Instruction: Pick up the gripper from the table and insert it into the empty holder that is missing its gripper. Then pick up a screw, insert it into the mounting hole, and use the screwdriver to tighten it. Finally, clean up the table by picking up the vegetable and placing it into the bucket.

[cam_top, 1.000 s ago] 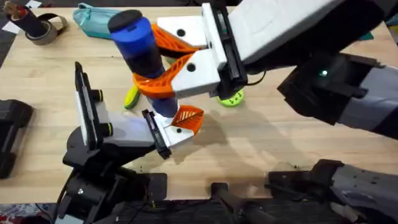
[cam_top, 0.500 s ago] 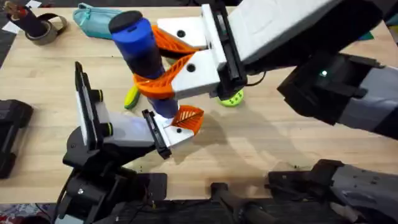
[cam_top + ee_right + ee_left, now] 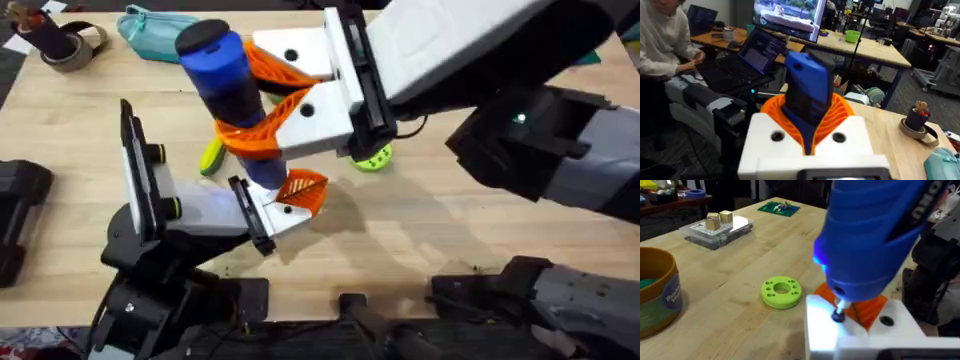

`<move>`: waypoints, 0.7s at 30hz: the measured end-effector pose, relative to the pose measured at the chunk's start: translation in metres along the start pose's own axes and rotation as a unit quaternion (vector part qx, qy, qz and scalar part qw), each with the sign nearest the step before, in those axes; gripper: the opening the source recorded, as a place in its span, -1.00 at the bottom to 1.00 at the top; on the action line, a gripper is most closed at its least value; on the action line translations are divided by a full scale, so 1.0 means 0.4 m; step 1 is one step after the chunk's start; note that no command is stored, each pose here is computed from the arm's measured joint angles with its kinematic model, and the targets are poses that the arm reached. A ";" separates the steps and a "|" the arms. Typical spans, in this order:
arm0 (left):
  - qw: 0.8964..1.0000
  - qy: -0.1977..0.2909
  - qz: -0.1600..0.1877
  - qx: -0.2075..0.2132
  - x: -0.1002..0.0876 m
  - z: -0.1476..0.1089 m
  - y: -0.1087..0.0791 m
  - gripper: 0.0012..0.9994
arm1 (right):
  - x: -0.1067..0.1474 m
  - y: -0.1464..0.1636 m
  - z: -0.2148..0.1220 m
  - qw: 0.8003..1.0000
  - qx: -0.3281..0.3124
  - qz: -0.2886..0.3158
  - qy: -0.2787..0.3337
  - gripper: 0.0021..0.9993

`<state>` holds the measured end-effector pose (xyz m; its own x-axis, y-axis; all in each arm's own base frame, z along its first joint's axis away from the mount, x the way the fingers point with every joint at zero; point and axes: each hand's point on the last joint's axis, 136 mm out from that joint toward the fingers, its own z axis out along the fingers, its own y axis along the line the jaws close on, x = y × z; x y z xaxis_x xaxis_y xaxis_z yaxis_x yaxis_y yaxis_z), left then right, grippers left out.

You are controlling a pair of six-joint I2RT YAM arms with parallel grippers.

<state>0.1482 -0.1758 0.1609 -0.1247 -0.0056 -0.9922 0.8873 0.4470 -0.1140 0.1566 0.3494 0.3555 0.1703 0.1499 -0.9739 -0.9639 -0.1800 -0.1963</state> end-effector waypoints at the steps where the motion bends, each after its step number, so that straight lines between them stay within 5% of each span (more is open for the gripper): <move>1: 1.000 0.000 0.000 0.000 0.000 0.000 0.000 -0.97 | 0.001 0.000 0.000 1.000 0.000 0.001 0.001 -0.92; 21: 1.000 0.000 0.000 0.000 0.000 0.000 0.000 -0.97 | 0.008 0.000 0.000 1.000 0.000 0.004 0.005 -0.92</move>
<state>0.1482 -0.1758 0.1609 -0.1247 -0.0056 -0.9922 0.8874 0.4467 -0.1141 0.1571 0.3499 0.3524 0.1644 0.1390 -0.9766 -0.9653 -0.1811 -0.1883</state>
